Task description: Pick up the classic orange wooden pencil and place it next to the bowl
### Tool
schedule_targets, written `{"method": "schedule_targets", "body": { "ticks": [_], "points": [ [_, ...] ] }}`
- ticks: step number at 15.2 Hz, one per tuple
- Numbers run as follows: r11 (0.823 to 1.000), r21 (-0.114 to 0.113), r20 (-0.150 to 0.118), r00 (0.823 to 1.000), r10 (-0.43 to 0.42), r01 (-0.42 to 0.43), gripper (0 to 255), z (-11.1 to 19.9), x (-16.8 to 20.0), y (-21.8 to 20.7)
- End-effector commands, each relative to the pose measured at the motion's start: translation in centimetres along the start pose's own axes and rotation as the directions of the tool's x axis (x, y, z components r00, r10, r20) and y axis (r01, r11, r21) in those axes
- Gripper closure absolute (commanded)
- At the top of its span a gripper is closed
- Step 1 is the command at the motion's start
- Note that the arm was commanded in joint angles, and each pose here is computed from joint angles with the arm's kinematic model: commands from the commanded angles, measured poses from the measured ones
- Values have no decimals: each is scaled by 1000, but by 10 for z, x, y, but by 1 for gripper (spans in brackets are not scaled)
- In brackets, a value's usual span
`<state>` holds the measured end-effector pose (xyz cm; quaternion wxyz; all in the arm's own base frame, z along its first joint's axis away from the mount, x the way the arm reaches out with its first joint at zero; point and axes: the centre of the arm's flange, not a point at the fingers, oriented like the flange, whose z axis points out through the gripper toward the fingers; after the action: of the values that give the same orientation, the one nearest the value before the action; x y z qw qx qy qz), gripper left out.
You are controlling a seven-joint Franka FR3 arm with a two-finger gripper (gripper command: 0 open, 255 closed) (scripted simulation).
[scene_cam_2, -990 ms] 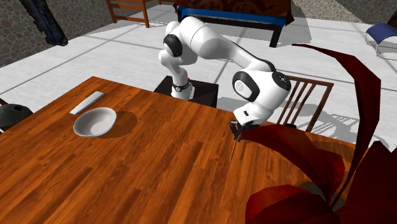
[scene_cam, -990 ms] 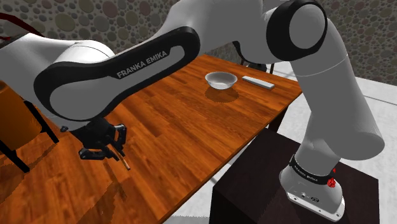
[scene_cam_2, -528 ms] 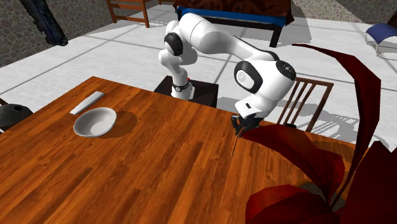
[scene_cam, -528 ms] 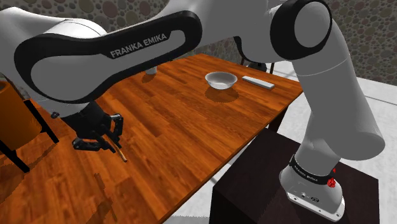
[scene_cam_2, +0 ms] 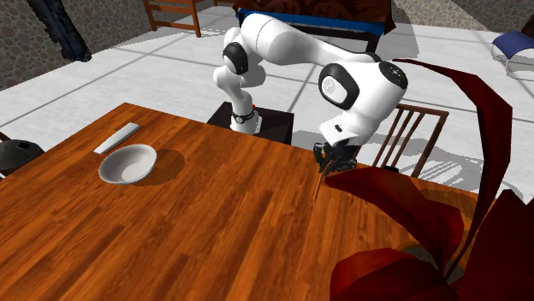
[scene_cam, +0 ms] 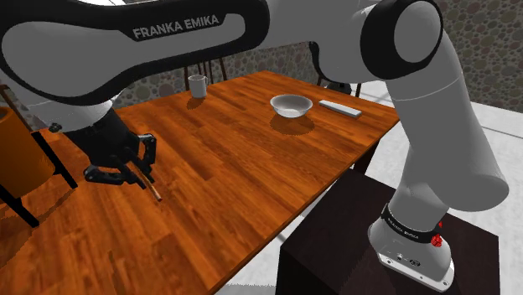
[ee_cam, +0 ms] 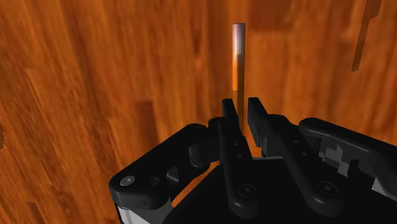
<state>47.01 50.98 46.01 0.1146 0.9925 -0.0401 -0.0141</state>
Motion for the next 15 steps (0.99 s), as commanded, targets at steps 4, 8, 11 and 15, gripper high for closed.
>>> {"method": "schedule_targets", "body": {
  "ticks": [4,8,11,15],
  "points": [
    [1000,0,0,1000,0,0,255,-7,1,29],
    [1000,0,0,1000,0,0,255,5,3,81],
    [1000,0,0,1000,0,0,255,14,3,119],
    [1000,0,0,1000,0,0,255,26,5,171]
  ]
}}
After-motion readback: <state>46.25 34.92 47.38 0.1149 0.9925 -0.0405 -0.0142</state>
